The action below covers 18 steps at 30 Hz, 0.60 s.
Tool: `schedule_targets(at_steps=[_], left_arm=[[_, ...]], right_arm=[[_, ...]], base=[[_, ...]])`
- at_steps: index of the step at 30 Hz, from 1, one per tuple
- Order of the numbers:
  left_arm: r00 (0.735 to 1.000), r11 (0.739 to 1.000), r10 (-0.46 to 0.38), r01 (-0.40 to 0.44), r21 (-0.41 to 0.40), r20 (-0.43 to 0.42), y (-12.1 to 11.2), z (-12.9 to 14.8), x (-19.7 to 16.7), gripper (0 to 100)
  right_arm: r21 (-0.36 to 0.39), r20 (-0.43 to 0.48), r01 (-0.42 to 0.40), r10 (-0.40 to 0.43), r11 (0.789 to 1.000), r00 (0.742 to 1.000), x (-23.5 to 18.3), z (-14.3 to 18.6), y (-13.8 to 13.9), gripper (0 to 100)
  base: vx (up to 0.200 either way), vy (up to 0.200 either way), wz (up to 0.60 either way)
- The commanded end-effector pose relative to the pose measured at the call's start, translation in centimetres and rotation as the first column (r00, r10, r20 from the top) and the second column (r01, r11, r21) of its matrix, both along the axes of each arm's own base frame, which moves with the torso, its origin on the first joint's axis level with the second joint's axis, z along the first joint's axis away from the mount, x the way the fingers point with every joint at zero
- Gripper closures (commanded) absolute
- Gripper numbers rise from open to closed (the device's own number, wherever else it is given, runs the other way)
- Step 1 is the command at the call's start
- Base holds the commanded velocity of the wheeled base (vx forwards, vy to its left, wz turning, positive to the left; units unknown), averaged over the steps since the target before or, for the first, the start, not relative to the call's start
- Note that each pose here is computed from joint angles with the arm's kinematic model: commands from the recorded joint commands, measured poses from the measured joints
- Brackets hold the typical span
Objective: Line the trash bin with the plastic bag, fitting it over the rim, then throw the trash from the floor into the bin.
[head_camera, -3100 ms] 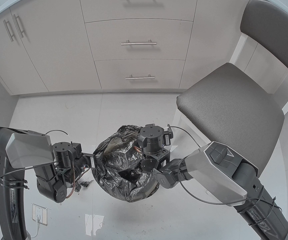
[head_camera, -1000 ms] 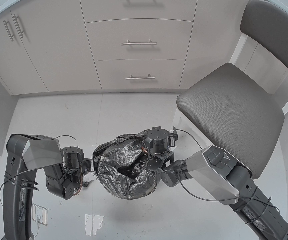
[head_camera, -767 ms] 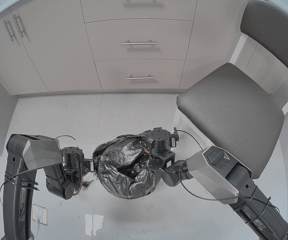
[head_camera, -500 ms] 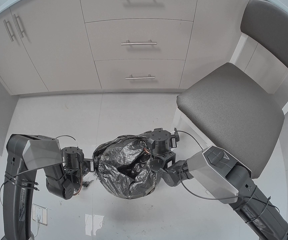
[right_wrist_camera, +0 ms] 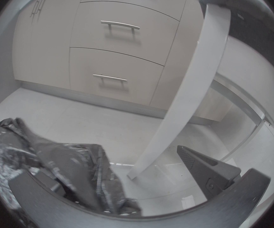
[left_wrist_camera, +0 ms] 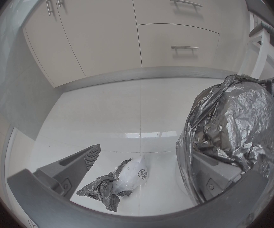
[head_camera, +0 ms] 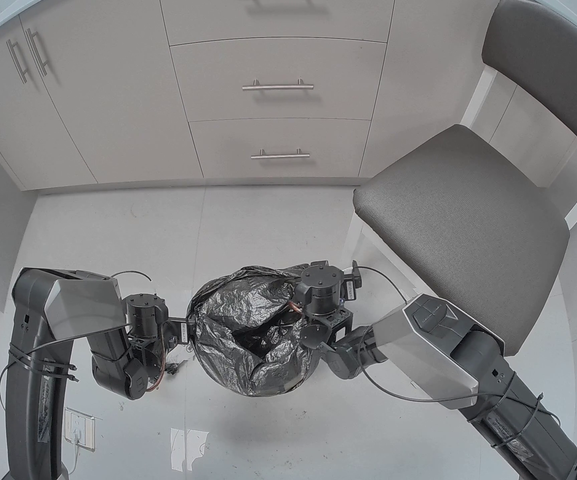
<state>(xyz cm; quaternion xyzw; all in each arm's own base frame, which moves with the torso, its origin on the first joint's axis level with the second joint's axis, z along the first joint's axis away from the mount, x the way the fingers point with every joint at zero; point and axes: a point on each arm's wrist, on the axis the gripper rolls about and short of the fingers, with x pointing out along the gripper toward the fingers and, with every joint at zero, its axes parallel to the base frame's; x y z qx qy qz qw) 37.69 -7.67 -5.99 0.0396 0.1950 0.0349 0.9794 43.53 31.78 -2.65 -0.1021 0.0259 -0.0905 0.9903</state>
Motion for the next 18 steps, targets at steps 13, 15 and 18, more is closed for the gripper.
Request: schedule_targets(at_steps=[13, 15, 18], left_arm=[[1.0, 1.0, 0.0, 0.0, 0.001, -0.002, 0.0, 0.0, 0.0, 0], [1.0, 1.0, 0.0, 0.0, 0.002, -0.003, 0.0, -0.1, -0.1, 0], [1.0, 1.0, 0.0, 0.0, 0.002, -0.005, 0.0, -0.1, -0.1, 0]], right_arm=[[-0.039, -0.052, -0.028, 0.026, 0.999, 0.998, -3.3, -0.3, -0.9, 0], [-0.043, -0.056, -0.024, 0.021, 0.999, 0.998, -3.4, -0.6, -1.3, 0], [-0.045, -0.059, -0.024, 0.021, 0.999, 0.998, -3.6, -0.9, -1.5, 0]], base=[[0.0, 0.0, 0.0], [0.0, 0.0, 0.0], [0.0, 0.0, 0.0]])
